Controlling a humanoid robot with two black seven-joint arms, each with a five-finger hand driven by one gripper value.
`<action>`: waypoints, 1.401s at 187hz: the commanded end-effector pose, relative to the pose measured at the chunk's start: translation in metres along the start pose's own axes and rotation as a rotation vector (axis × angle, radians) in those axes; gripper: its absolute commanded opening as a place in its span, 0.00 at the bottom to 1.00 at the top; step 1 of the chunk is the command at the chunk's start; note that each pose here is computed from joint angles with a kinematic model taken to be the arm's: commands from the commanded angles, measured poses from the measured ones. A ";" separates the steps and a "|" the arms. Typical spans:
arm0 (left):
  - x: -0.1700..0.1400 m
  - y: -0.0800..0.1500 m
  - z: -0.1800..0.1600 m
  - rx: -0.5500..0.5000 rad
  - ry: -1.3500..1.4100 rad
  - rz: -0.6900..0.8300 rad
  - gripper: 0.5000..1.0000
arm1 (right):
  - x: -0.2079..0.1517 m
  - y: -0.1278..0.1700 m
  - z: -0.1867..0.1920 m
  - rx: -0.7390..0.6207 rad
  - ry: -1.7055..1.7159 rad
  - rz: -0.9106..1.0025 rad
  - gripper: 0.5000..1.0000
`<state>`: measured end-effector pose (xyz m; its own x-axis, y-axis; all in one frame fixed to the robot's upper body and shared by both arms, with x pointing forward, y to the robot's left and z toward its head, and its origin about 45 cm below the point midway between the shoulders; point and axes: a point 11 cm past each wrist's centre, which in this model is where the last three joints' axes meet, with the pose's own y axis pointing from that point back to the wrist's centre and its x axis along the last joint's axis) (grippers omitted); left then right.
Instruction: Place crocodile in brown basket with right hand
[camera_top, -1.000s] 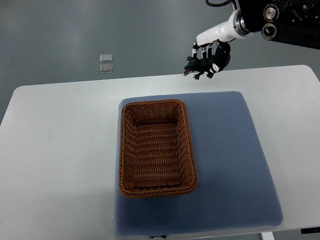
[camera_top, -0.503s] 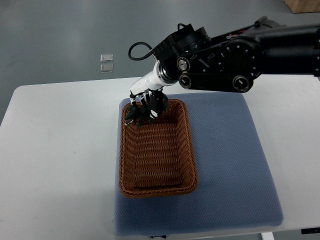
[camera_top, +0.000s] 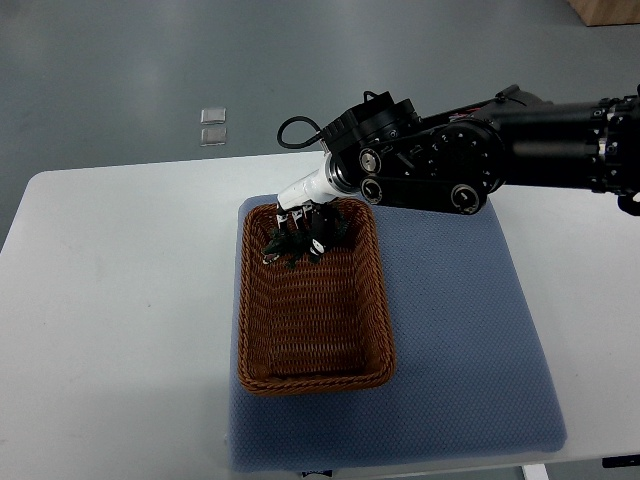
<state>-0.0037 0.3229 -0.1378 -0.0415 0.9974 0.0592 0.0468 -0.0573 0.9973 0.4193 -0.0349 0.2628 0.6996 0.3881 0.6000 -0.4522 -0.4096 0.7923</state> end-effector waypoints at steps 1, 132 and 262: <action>0.000 0.000 0.000 0.001 -0.002 0.000 1.00 | -0.003 -0.003 0.003 0.000 -0.015 0.005 0.00; 0.000 0.000 0.000 0.001 -0.003 0.000 1.00 | -0.041 -0.027 0.015 0.007 -0.093 -0.054 0.74; 0.000 0.000 0.000 0.001 -0.003 0.000 1.00 | 0.057 0.007 0.005 0.285 -0.604 0.443 0.82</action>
<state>-0.0039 0.3230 -0.1378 -0.0387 0.9975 0.0596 0.0478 -0.0577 0.9972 0.4454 -0.0017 0.3081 0.7336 -0.1028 0.6718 -0.5594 -0.6526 0.5110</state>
